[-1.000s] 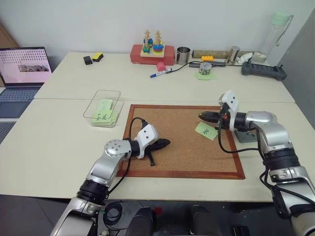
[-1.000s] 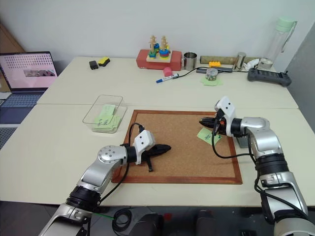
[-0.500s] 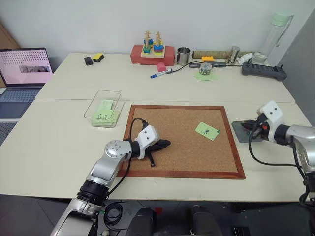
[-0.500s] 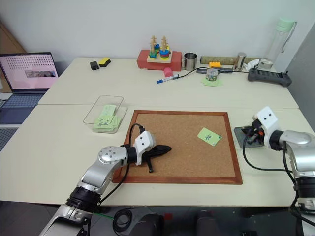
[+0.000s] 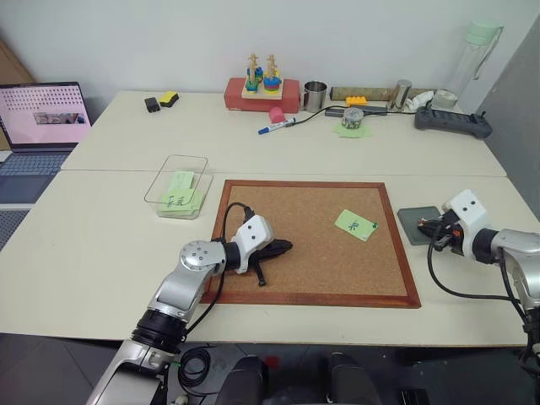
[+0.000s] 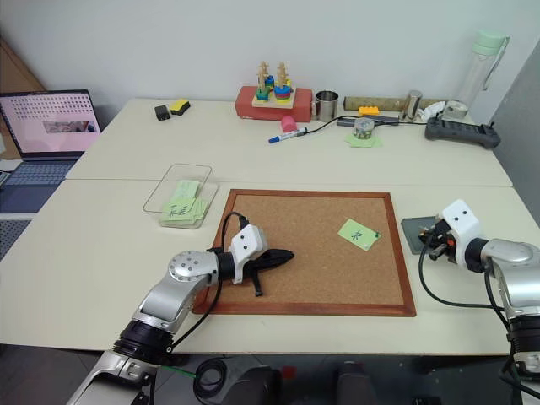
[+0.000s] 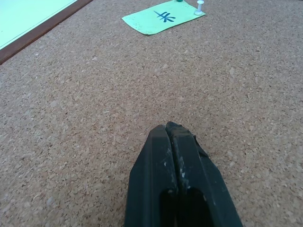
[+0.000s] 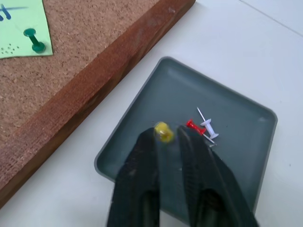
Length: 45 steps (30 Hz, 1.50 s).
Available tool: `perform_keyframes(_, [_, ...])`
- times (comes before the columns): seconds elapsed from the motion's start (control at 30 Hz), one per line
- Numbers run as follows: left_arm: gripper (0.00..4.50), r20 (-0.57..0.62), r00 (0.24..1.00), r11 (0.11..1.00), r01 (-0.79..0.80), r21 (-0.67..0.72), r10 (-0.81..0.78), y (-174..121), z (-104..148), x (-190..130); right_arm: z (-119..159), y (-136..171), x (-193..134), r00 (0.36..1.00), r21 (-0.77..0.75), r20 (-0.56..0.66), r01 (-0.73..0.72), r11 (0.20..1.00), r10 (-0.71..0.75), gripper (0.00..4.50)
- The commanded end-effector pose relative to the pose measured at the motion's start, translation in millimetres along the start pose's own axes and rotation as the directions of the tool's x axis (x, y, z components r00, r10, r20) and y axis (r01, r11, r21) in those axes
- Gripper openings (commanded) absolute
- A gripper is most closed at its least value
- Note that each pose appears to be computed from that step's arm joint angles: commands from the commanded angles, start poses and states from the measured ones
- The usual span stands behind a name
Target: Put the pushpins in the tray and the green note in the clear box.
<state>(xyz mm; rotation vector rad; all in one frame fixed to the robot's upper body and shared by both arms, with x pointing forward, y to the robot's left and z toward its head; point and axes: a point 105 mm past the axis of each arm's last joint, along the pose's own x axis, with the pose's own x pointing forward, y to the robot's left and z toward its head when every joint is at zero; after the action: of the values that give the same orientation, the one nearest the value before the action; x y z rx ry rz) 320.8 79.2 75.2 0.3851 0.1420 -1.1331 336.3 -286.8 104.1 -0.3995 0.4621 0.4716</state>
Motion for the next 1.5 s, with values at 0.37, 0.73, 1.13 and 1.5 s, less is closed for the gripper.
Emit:
perform_keyframes(0.37, [0.00, -0.050, 0.998, 1.000, 0.023, -0.013, -0.024, -7, -13, 0, 47, 3, -25, 0.989, -0.097, 0.120, -0.074, 0.993, 0.086, 2.76])
perform_keyframes(0.73, [0.00, -0.056, 0.998, 0.999, 0.034, -0.001, -0.034, -6, -13, 0, 55, 47, 14, 0.958, -0.181, 0.147, -0.220, 0.959, 0.247, 2.76])
perform_keyframes(1.13, [0.00, -0.063, 0.998, 1.000, 0.028, 0.000, -0.028, -6, -14, -2, 58, 46, 34, 0.945, -0.161, 0.188, -0.240, 0.957, 0.269, 2.31])
perform_keyframes(1.5, [0.00, -0.069, 0.997, 1.000, 0.019, -0.001, -0.019, -5, -15, -5, 55, 55, 38, 0.933, -0.149, 0.184, -0.285, 0.947, 0.310, 0.02])
